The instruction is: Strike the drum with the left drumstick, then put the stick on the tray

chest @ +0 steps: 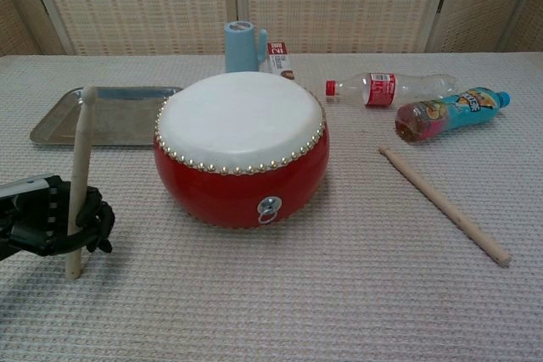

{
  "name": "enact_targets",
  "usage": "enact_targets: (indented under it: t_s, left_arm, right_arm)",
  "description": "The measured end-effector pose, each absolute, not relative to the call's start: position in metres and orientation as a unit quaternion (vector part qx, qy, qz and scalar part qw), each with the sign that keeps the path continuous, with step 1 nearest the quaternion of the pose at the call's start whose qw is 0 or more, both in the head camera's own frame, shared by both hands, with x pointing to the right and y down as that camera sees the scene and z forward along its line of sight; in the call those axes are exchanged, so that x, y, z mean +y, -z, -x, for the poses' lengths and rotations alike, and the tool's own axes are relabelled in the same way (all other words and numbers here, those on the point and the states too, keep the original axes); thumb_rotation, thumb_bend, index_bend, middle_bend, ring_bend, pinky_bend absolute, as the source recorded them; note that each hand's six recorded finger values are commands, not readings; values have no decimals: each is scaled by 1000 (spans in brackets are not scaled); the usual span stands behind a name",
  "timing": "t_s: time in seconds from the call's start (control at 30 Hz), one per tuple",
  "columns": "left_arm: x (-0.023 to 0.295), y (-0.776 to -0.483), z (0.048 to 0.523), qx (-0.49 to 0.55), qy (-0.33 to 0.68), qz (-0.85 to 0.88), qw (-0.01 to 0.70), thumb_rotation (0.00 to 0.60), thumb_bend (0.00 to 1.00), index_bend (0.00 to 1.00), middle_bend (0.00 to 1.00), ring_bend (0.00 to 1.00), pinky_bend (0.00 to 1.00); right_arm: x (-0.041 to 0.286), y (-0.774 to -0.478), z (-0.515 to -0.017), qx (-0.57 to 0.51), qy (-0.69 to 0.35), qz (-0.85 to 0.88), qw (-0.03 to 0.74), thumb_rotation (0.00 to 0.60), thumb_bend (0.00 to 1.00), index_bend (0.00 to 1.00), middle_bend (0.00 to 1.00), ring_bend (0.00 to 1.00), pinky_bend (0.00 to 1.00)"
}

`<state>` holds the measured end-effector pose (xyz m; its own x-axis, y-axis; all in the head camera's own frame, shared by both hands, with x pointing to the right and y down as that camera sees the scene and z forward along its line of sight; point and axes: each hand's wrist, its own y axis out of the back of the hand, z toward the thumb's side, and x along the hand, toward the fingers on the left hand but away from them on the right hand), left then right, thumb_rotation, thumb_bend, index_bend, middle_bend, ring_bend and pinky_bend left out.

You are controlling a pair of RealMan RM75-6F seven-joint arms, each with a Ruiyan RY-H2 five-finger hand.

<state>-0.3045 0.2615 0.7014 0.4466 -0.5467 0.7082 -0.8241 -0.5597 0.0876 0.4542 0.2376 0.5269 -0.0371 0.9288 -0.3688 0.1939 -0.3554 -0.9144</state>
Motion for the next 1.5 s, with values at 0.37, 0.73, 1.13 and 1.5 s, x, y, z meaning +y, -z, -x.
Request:
enact_targets:
  t_s: [0.37,0.73,1.13,1.5]
  left_arm:
    - [262,-702,306,-416,-313,-827,213,211,240,709,647,558,388]
    - [264,-706,304,-410,-318,-832,196,211,238,799,752,638,470]
    - [269,-710,302,-387,-315,-845,191,523,237,910,919,803,704]
    - [264,-712,302,-385,-297,-850,202,600,241,950,986,881,837]
  right_arm:
    - [237,-527,-452,-460,-555,608,333,600,21,0,55,0,0]
    - [237,-524,-451,-460,-554,607,337,600,21,0,55,0,0]
    - [236,-523,-450,-462,-552,606,339,600,22,0,55,0,0]
    - [236,-522,-449,-463,-550,605,342,600,21,0,55,0,0]
